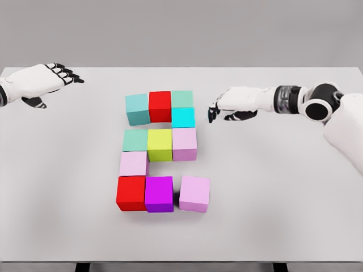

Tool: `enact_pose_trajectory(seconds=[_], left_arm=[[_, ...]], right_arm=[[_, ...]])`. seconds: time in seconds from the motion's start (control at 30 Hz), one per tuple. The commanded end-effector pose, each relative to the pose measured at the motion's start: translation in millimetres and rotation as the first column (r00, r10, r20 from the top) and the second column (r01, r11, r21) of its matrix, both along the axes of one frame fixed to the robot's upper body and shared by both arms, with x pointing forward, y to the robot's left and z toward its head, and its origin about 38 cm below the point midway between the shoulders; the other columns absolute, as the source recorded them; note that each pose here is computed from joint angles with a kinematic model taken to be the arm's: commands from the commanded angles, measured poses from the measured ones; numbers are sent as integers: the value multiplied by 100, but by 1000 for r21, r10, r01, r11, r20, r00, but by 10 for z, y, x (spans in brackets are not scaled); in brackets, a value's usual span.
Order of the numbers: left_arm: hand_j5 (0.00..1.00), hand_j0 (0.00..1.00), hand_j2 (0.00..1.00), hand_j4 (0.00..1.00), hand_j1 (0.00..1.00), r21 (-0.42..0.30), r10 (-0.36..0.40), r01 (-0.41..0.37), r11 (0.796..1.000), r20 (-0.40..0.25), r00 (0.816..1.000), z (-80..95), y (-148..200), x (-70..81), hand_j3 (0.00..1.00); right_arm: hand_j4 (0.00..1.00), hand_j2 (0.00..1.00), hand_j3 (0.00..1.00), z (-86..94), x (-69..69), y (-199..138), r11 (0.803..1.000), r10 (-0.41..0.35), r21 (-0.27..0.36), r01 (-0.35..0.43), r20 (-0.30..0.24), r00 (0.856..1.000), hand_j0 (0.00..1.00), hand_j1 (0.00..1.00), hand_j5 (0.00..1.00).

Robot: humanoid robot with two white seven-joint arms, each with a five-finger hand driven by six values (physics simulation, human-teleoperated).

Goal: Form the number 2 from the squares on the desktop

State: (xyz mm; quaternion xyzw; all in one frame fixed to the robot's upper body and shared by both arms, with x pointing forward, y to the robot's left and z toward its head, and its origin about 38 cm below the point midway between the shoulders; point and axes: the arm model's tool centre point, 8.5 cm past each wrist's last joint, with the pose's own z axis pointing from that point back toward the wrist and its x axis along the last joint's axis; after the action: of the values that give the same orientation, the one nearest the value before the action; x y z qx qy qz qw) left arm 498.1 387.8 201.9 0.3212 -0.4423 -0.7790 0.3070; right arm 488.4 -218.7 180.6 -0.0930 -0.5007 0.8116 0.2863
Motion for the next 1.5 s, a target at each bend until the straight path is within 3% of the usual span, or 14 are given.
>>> enact_pose_trajectory(seconds=[0.0,0.07,0.2,0.37,0.5,0.6,0.7,0.77,0.83,0.93,1.07,1.47], left_arm=[[100,100,100,100,100,-6,2,-2,1000,1,1000,7,4,0,100],[100,100,100,100,100,-6,3,-3,1000,3,1000,11,6,1,100],[100,100,100,100,100,-7,3,-3,1000,3,1000,17,8,-1,100],[100,100,100,100,100,-6,1,-1,1000,1,1000,7,3,-5,100],[100,100,100,100,100,-4,3,-3,1000,1,1000,14,24,-15,100],[100,100,100,100,100,0,9,-9,1000,0,1000,11,53,-19,100],[100,100,100,100,100,0,14,-14,1000,2,1000,24,67,-11,100],[100,100,100,100,100,-26,108,-108,994,12,994,81,371,11,100],[100,100,100,100,100,-68,237,-236,969,0,972,56,756,3,100],[100,100,100,100,100,-76,296,-296,952,-13,955,22,949,-28,100],[100,100,100,100,100,-74,320,-321,944,-27,947,-18,1020,-40,100],[100,100,100,100,100,-86,295,-296,951,-20,955,-4,921,-12,100]], right_arm=[[58,58,58,398,-200,-223,998,48,-47,-44,100,994,58,58,58],[58,58,58,437,-476,-260,991,111,-85,-101,120,987,58,58,58],[56,56,56,539,-679,-290,982,161,-122,-144,145,976,56,56,56],[52,52,52,288,-1044,-222,967,231,-134,-219,87,969,52,52,52],[52,52,52,266,-1148,-236,961,249,-147,-236,80,965,52,52,52],[50,50,50,120,-1267,-185,957,267,-135,-259,45,963,50,50,50],[50,50,50,46,-1306,-173,956,270,-129,-264,26,963,50,50,50],[50,50,50,48,-1320,-150,955,275,-123,-270,27,961,50,50,50],[50,50,50,38,-1323,-101,954,282,-111,-278,28,959,50,50,50],[50,50,50,-49,-1371,6,952,296,-79,-295,12,955,50,50,50],[50,50,50,-100,-1398,60,950,305,-68,-304,4,952,50,50,50],[49,49,49,-130,-1420,191,946,322,-35,-322,5,947,49,49,49]])
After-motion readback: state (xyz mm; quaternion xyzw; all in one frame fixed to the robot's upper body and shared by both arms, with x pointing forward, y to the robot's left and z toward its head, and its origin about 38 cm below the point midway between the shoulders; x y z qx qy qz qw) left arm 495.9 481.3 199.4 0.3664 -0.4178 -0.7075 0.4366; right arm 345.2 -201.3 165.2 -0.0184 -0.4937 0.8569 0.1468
